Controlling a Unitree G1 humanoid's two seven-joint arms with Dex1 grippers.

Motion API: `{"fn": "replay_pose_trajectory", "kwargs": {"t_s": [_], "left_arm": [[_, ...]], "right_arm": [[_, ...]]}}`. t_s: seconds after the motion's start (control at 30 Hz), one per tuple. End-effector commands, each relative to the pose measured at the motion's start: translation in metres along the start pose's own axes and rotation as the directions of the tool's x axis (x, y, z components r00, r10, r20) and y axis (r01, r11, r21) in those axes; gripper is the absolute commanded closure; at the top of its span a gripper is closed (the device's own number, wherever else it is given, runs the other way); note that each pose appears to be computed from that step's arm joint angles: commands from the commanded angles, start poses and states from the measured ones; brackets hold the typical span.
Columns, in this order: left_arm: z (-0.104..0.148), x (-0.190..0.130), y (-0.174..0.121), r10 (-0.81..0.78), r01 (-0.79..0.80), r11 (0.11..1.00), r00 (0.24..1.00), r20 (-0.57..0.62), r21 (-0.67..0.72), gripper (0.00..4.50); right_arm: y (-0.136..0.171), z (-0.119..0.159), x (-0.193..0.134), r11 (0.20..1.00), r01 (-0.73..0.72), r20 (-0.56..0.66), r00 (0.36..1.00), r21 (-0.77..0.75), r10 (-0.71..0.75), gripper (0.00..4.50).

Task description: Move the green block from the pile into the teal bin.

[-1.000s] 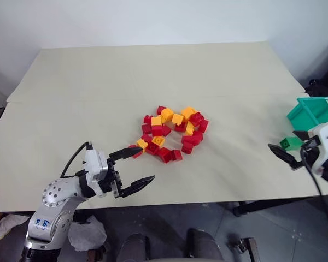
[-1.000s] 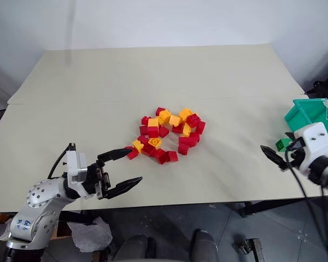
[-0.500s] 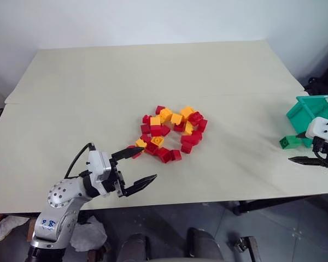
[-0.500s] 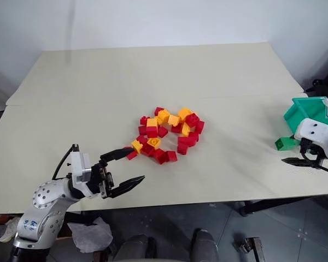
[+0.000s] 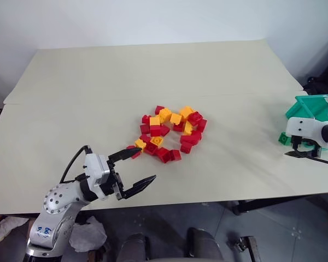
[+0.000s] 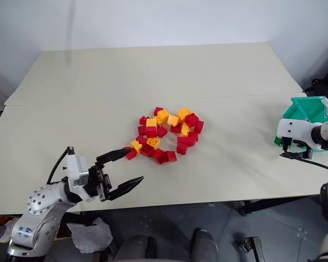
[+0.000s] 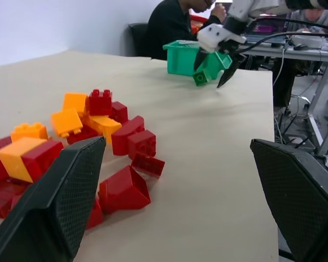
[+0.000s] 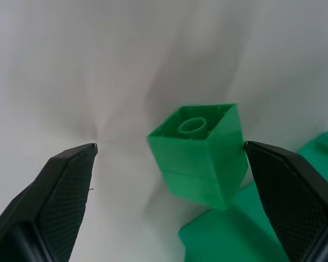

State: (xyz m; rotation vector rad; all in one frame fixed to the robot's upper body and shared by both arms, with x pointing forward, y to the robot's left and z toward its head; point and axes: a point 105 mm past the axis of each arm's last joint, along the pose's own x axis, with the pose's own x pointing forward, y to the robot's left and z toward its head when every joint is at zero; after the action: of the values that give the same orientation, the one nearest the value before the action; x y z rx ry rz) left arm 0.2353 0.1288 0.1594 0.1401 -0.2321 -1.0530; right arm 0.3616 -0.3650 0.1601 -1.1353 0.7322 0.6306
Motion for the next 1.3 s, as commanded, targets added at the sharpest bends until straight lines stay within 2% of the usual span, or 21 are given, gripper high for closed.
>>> {"fn": "replay_pose_trajectory", "kwargs": {"t_s": [0.03,0.3,0.4,0.6,0.67,0.77,0.87,0.97,1.13,1.3], "left_arm": [[0.010,-0.004,-0.002,0.005,-0.005,0.999,1.000,0.008,0.034,0.00],[0.012,-0.003,0.000,0.016,-0.016,0.999,1.000,0.006,0.042,0.00],[0.013,-0.003,0.001,0.022,-0.023,0.999,1.000,0.009,0.046,0.00],[0.012,-0.004,0.002,0.039,-0.039,0.998,0.999,0.011,0.049,0.00],[0.011,-0.002,0.001,0.038,-0.039,0.998,0.999,0.015,0.046,0.00],[0.010,0.003,-0.001,0.026,-0.027,0.999,0.999,0.031,0.041,0.00],[0.010,0.005,0.001,0.014,-0.016,0.999,0.999,0.039,0.044,0.00],[0.009,0.008,0.004,-0.005,0.003,0.999,0.999,0.049,0.044,0.00],[0.007,0.016,0.005,-0.035,0.032,0.999,0.997,0.072,0.043,0.00],[0.005,0.022,0.004,-0.060,0.057,0.998,0.994,0.087,0.033,0.00]], "right_arm": [[-0.008,0.000,-0.004,0.999,0.032,-0.024,0.999,-0.006,-0.032,0.02],[-0.015,-0.002,0.002,0.996,0.090,-0.087,0.992,-0.022,-0.092,0.02],[-0.017,-0.002,0.002,0.994,0.110,-0.082,0.990,-0.004,-0.110,0.65],[-0.017,0.007,0.003,0.994,0.108,-0.020,0.994,0.011,-0.107,2.63],[-0.020,0.011,0.001,0.991,0.129,0.011,0.992,0.022,-0.129,2.99],[-0.034,0.034,-0.011,0.973,0.198,0.204,0.954,0.117,-0.218,3.01],[-0.047,0.050,-0.034,0.942,0.200,0.412,0.860,0.271,-0.301,3.01],[-0.056,0.046,-0.058,0.906,0.242,0.483,0.782,0.348,-0.395,3.01],[-0.060,0.005,-0.088,0.814,0.353,0.396,0.739,0.462,-0.545,3.01],[-0.060,-0.047,-0.112,0.657,0.490,0.185,0.703,0.573,-0.686,3.01]]}}
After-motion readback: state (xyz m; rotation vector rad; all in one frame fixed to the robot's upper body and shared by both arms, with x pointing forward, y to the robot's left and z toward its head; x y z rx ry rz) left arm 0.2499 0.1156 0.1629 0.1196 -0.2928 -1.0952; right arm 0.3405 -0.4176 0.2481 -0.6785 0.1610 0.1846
